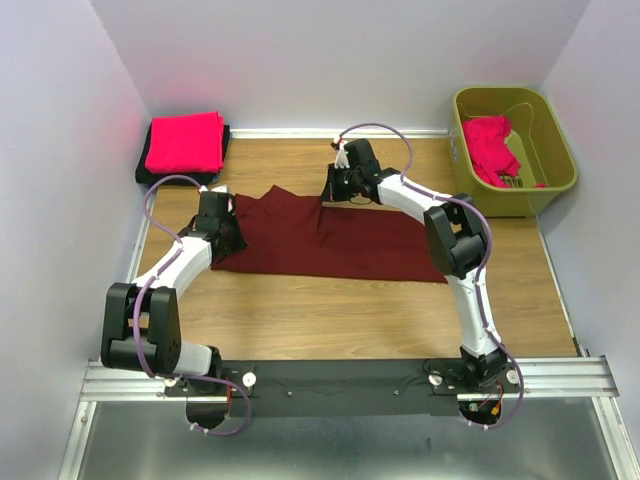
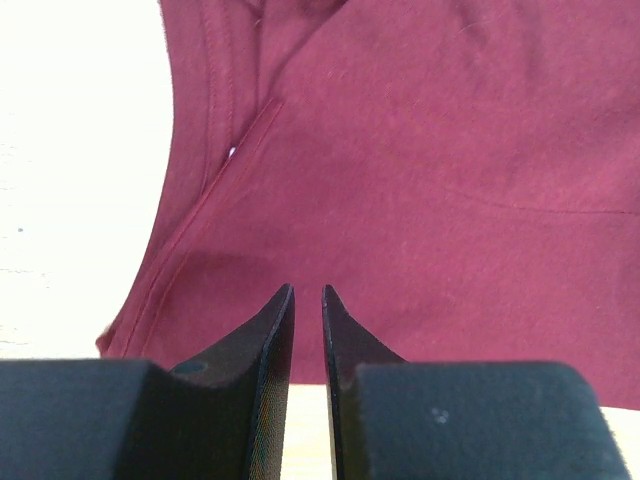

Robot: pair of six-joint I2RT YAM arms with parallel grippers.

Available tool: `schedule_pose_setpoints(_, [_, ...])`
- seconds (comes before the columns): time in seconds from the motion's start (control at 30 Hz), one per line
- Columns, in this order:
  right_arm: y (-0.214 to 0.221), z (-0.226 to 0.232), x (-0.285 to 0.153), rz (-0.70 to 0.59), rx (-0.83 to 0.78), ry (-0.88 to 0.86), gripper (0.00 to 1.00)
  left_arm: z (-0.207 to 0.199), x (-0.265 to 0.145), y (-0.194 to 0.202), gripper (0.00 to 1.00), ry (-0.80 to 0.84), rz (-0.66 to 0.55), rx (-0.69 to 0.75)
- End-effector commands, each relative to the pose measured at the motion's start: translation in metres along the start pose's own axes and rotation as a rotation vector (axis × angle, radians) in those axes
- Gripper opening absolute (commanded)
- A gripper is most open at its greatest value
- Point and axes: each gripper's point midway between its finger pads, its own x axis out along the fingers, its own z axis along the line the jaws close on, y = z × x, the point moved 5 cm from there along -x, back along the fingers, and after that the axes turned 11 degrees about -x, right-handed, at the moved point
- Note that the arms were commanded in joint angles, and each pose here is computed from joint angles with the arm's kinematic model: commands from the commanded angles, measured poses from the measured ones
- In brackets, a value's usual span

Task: Fold and stack the t-shirts
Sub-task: Fold the tshirt

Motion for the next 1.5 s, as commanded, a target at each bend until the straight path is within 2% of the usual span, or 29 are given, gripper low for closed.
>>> schedule_pose_setpoints(0.0, [-0.003,-0.012,-0.001,0.01,-0.047,0.071,0.07,0.005,0.002,0.002,0.25,-0.04,-0.002,-0.008])
schedule_pose_setpoints(0.13, [0.007,-0.014,0.003,0.04,-0.033,0.065,0.25,-0.007,-0.003,-0.018,0.25,-0.017,-0.044,0.005])
schedule_pose_setpoints(0.2, [0.007,-0.016,0.001,0.038,-0.028,0.096,0.39,-0.019,-0.004,-0.039,0.27,0.006,-0.087,0.018])
schedule_pose_setpoints(0.3, [0.004,-0.02,-0.004,0.03,-0.023,0.122,0.46,-0.035,0.002,-0.068,0.29,0.015,-0.121,0.04])
schedule_pose_setpoints(0.5, [0.003,-0.025,-0.008,0.029,0.005,0.104,0.47,-0.063,0.043,-0.111,0.31,0.023,-0.115,0.102])
schedule_pose_setpoints(0.57, [0.003,-0.022,-0.007,0.031,0.009,0.082,0.47,-0.068,0.057,-0.119,0.31,0.024,-0.102,0.118])
schedule_pose_setpoints(0.6, [0.003,-0.022,-0.006,0.031,0.013,0.077,0.47,-0.067,0.076,-0.114,0.31,0.016,-0.056,0.119])
schedule_pose_setpoints(0.73, [0.005,-0.022,-0.001,0.036,0.021,0.061,0.47,-0.092,0.095,-0.131,0.34,0.075,-0.038,0.132])
schedule_pose_setpoints(0.77, [0.004,-0.022,-0.001,0.035,0.022,0.056,0.47,-0.098,0.098,-0.131,0.4,0.084,-0.036,0.14])
schedule_pose_setpoints(0.8, [0.006,-0.023,0.003,0.039,0.026,0.055,0.47,-0.102,0.104,-0.133,0.41,0.092,-0.032,0.146])
schedule_pose_setpoints(0.93, [0.006,-0.023,0.008,0.041,0.032,0.04,0.47,-0.115,0.12,-0.131,0.44,0.111,-0.017,0.162])
schedule_pose_setpoints(1.3, [0.013,-0.024,0.019,0.057,0.047,0.015,0.47,-0.126,0.159,-0.111,0.45,0.066,0.029,0.186])
schedule_pose_setpoints(1.47, [0.015,-0.023,0.019,0.062,0.049,0.006,0.47,-0.12,0.169,-0.112,0.44,-0.018,-0.01,0.189])
